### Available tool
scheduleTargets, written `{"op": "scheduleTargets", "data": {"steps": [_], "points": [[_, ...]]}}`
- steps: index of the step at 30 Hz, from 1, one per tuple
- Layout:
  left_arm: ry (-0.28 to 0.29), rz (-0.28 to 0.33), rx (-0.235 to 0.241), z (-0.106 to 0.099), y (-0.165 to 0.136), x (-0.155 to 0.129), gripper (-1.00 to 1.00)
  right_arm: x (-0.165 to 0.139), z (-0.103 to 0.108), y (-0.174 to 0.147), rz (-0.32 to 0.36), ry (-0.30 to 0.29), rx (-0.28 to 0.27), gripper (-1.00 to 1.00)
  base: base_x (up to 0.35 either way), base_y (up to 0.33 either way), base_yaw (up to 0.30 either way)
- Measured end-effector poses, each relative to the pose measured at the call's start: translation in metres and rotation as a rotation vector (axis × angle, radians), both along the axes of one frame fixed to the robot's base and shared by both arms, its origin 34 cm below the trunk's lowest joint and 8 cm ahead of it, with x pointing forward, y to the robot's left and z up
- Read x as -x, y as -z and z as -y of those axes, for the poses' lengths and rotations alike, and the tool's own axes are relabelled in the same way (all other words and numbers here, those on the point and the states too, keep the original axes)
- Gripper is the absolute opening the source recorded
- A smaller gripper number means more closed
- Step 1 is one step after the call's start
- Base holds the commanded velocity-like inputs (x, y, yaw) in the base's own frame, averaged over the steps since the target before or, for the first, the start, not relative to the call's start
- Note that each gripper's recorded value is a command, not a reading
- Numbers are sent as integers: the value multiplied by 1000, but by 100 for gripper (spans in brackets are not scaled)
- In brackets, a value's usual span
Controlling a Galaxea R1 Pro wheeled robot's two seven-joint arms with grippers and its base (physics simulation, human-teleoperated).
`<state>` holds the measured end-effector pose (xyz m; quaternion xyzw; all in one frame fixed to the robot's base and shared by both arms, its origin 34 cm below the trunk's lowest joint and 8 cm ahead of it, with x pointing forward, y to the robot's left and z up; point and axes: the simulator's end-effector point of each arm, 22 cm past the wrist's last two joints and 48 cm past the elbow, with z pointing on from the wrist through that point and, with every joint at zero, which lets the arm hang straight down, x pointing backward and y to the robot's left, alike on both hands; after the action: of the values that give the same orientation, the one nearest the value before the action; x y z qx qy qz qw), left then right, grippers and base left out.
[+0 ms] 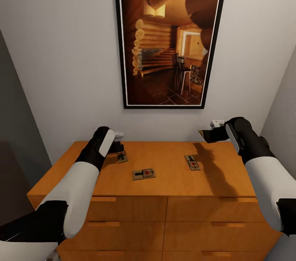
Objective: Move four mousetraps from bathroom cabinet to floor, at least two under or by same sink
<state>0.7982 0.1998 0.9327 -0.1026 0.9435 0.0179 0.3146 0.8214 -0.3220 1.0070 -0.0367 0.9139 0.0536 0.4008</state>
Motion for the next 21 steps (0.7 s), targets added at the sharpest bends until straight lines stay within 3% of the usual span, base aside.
{"op": "scheduleTargets", "data": {"steps": [10,21], "points": [[0,-2,28,5,0,1,100,0,1,0,0,1,0,-100,0,-12,0],[0,-1,31,5,0,0,100,0,1,0,0,1,0,-100,0,-203,0]]}}
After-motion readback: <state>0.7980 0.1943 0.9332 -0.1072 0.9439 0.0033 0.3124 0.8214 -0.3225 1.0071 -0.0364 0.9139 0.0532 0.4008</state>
